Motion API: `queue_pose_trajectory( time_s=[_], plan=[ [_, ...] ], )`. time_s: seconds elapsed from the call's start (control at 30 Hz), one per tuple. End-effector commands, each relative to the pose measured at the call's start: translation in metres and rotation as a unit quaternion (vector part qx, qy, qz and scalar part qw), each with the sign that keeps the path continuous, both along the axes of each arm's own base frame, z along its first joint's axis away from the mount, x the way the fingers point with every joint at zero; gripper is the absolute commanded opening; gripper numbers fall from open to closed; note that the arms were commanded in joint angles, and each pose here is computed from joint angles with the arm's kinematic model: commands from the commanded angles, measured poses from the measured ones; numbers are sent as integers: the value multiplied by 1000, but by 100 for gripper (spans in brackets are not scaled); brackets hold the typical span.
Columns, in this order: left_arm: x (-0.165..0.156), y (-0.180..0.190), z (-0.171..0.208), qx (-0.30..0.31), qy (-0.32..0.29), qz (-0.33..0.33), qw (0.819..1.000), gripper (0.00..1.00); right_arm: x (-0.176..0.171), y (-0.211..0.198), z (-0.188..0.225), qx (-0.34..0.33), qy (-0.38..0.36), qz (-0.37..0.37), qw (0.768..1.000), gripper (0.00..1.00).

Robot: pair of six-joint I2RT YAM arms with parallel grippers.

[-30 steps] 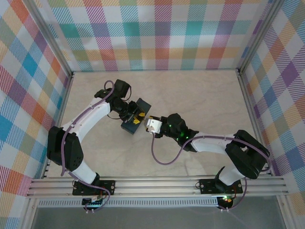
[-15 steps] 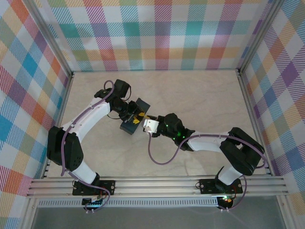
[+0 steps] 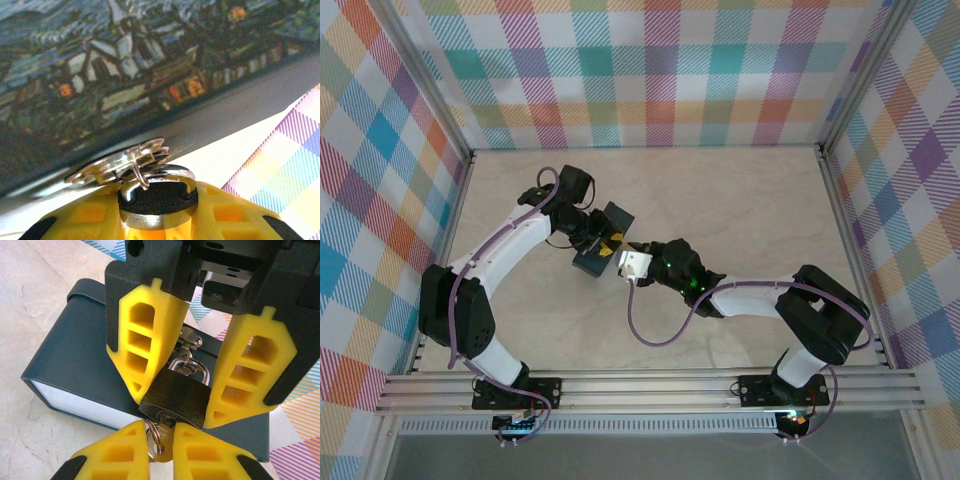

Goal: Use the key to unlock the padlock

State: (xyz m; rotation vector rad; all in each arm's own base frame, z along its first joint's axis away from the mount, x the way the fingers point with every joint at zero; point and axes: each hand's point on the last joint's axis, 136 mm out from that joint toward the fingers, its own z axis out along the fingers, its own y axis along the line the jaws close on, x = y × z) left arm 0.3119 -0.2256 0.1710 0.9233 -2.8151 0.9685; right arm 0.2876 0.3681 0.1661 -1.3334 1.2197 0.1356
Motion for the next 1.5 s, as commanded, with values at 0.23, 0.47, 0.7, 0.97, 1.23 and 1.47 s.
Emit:
queue_pose_trajectory(
  time_s=[0.23,0.47,0.7,0.97,1.23,1.47],
  plan=[
    [-9,-23,27,-50,-12,-31,998,10,9,-10,44,147,89,-62,983,0],
    [-7,-24,26,-53,-13,-27,998,10,-12,-6,42,215,236,-42,947,0],
    [-3,-19,23,-34,-20,-26,999,10,-30,-2,26,204,363,-41,908,10],
    [-3,-19,19,-29,-23,-34,999,10,-23,-22,27,202,422,-62,882,36],
    [0,-22,17,-35,-23,-32,999,10,-14,-12,33,210,471,-48,855,43],
    [1,-25,19,-46,-22,-30,998,10,-12,0,24,208,492,-34,845,44]
  ],
)
